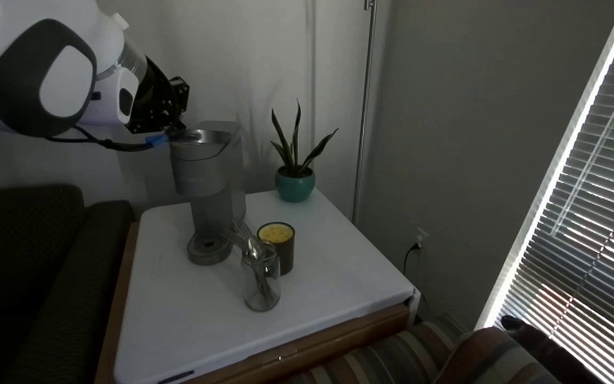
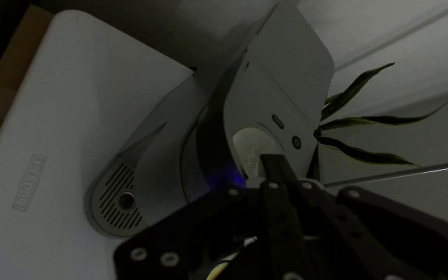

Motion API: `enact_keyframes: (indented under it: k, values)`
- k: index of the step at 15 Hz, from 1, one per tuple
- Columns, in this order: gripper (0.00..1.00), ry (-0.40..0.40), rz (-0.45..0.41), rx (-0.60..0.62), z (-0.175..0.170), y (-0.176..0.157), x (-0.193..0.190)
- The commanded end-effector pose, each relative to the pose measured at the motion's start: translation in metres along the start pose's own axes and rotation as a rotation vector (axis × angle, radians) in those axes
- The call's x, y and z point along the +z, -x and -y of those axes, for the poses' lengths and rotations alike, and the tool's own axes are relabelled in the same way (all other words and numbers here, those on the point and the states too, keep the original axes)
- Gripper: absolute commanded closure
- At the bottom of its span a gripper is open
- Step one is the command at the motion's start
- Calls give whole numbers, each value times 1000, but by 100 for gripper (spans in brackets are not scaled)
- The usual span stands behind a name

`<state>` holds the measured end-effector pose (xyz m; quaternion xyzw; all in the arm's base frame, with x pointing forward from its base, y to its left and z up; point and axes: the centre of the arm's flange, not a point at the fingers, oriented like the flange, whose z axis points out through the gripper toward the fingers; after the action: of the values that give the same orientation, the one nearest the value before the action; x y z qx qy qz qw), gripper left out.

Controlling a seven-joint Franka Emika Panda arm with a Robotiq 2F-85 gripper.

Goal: Close the coffeemaker then open it

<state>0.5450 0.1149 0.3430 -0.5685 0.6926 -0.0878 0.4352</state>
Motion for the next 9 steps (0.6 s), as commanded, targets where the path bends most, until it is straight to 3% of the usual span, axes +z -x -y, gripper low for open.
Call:
enact_keyframes:
  k: [1,5,9]
  values:
    - [100,22,4,54,-22,-19,2]
    - [100,38,22,122,-27,-27,10]
    - [100,112,6,194,-40,-46,28]
